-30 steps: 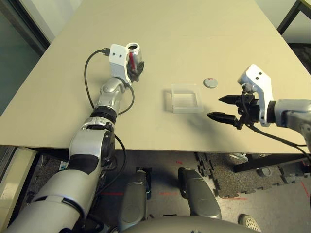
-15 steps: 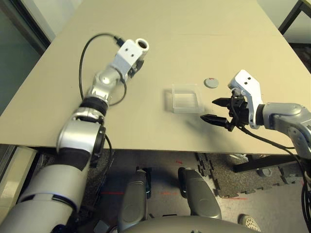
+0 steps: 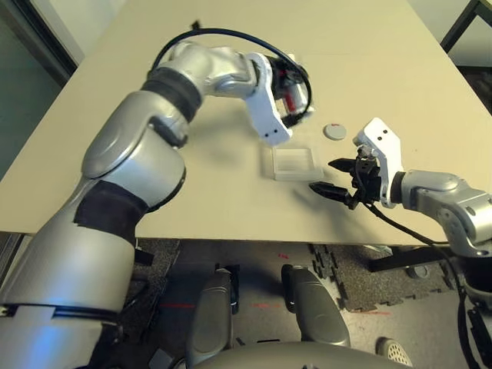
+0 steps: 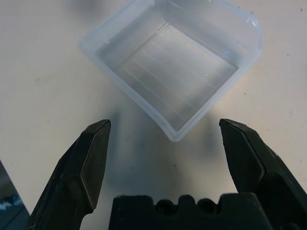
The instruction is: Pour the medicine from the bottle into the box.
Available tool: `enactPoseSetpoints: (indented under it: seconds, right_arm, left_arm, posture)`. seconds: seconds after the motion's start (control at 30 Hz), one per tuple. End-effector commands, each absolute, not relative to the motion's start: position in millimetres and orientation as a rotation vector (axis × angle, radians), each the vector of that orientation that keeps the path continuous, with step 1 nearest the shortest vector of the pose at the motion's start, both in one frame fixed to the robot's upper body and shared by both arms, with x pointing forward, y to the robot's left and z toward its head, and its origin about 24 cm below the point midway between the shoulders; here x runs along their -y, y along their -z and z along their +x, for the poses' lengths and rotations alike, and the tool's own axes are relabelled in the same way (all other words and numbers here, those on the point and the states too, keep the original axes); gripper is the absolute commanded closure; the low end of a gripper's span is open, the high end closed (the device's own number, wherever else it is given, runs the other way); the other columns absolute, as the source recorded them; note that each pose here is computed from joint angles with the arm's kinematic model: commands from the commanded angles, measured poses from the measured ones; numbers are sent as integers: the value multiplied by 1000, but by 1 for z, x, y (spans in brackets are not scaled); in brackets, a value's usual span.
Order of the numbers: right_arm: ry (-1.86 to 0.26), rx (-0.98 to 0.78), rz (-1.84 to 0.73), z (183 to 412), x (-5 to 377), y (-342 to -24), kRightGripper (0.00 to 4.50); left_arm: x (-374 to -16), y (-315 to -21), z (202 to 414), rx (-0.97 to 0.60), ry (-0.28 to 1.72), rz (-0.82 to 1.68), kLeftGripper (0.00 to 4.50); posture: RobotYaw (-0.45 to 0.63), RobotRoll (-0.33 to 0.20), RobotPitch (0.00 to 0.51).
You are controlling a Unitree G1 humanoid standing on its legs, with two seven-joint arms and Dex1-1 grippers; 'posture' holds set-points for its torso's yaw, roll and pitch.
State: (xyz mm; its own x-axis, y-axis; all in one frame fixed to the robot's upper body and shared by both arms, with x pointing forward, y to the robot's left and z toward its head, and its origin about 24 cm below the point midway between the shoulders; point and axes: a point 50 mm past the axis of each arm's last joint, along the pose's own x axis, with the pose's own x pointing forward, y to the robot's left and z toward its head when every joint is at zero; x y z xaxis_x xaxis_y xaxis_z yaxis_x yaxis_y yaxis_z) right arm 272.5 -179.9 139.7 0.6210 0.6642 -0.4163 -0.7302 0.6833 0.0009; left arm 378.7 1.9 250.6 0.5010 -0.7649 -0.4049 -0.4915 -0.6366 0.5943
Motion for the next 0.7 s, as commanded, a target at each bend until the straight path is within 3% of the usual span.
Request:
enactPoseSetpoints:
  seconds: [0.03, 0.43, 0.7]
  right_arm:
    - [-787, -405, -170, 270, 182, -138, 0]
    - [-781, -397, -167, 273, 183, -142, 0]
    - [-797, -402, -173, 277, 184, -145, 0]
  left_arm:
    - [1, -256, 380, 1106, 878, 2411, 1962]
    - [-19, -242, 387, 994, 923, 2356, 1963]
    - [-35, -251, 395, 538, 926, 1447, 1964]
  posture:
    - [-222, 0, 137]
    - [-197, 0, 139]
    - [-170, 0, 141]
